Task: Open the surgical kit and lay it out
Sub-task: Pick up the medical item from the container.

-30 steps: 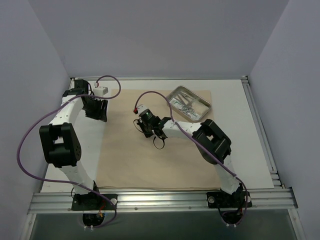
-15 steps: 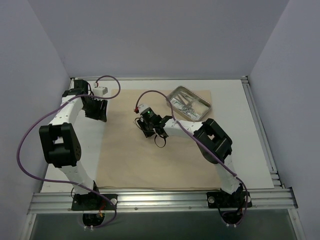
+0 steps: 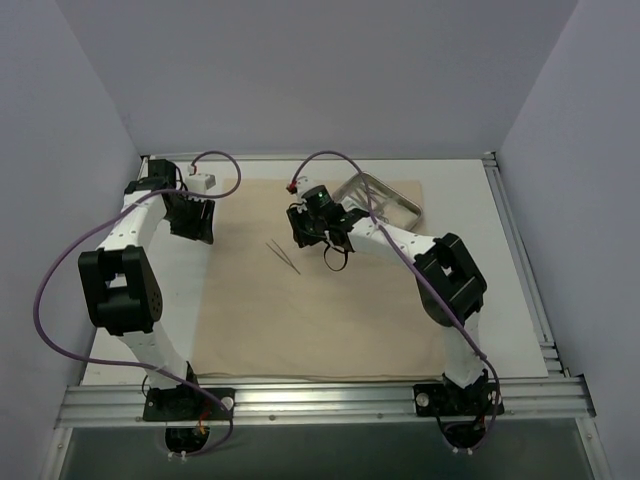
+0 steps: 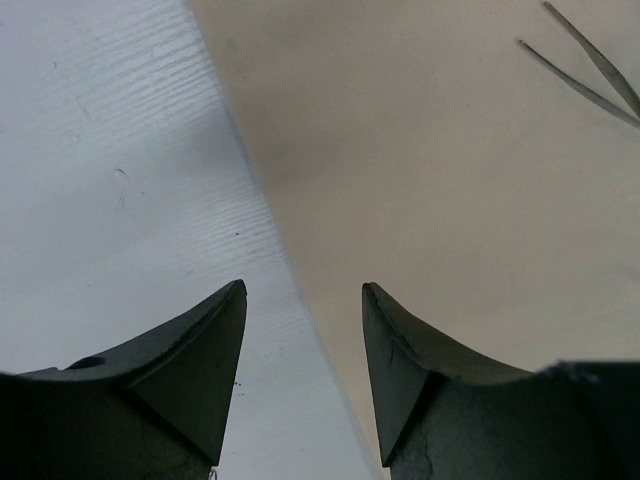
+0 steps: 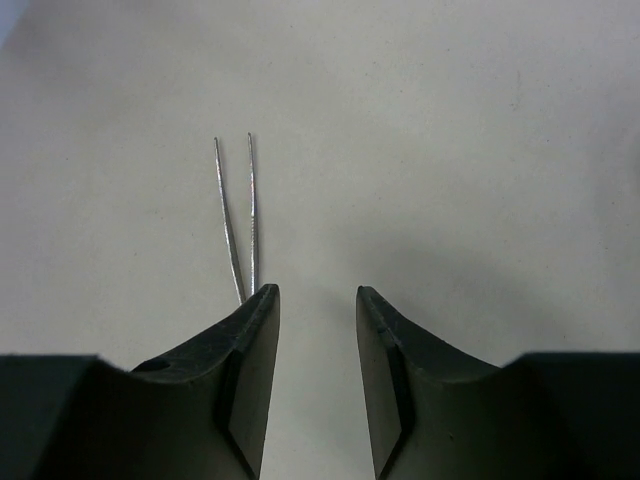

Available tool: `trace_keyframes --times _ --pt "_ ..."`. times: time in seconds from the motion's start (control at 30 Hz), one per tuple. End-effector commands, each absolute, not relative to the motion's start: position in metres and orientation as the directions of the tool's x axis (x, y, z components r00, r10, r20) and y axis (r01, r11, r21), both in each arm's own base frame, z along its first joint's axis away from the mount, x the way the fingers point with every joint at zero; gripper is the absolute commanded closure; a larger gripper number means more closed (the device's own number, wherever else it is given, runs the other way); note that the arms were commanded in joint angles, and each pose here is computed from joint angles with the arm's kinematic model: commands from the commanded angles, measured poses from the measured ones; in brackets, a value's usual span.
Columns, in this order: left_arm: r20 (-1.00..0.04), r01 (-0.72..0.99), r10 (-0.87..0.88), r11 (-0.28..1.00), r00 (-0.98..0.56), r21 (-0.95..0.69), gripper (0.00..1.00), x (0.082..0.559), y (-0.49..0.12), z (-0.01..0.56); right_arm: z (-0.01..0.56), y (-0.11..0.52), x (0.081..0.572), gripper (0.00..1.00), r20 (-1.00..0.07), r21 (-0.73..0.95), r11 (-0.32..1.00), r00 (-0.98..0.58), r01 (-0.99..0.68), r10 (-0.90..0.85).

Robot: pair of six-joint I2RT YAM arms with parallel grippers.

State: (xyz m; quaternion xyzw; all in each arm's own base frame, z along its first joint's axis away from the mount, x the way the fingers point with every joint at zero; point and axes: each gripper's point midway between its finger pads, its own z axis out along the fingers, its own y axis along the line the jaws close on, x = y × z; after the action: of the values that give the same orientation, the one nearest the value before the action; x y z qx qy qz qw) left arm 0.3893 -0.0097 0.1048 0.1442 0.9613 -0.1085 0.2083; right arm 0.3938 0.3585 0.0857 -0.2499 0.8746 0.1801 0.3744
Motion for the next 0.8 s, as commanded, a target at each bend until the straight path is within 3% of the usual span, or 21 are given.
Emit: trace_keyframes --times 0.0,0.17,0.37,0.77 --pt "-0.486 0.334 0.229 0.932 -0.844 -0.141 0.41 0.394 -0.01 0.121 0.128 0.348 0.405 0.67 -0.789 0.163 0.822 -0.572 -0.546 -0.223" --pt "-0.482 0.331 0.227 0.933 -0.846 -0.141 0.41 0.394 -0.01 0.121 0.154 0.285 0.455 0.67 -0.8 0.072 0.877 -0.552 -0.476 -0.234" --pt "-0.473 0.324 0.227 0.937 -0.851 -0.133 0.41 0.393 -0.007 0.119 0.146 0.209 0.515 0.88 -0.78 -0.011 0.922 -0.574 -0.386 -0.25" --pt "-0.456 0.315 0.224 0.94 -0.861 -0.134 0.41 0.402 -0.005 0.118 0.095 0.16 0.576 0.83 -0.715 -0.112 0.923 -0.616 -0.368 -0.332"
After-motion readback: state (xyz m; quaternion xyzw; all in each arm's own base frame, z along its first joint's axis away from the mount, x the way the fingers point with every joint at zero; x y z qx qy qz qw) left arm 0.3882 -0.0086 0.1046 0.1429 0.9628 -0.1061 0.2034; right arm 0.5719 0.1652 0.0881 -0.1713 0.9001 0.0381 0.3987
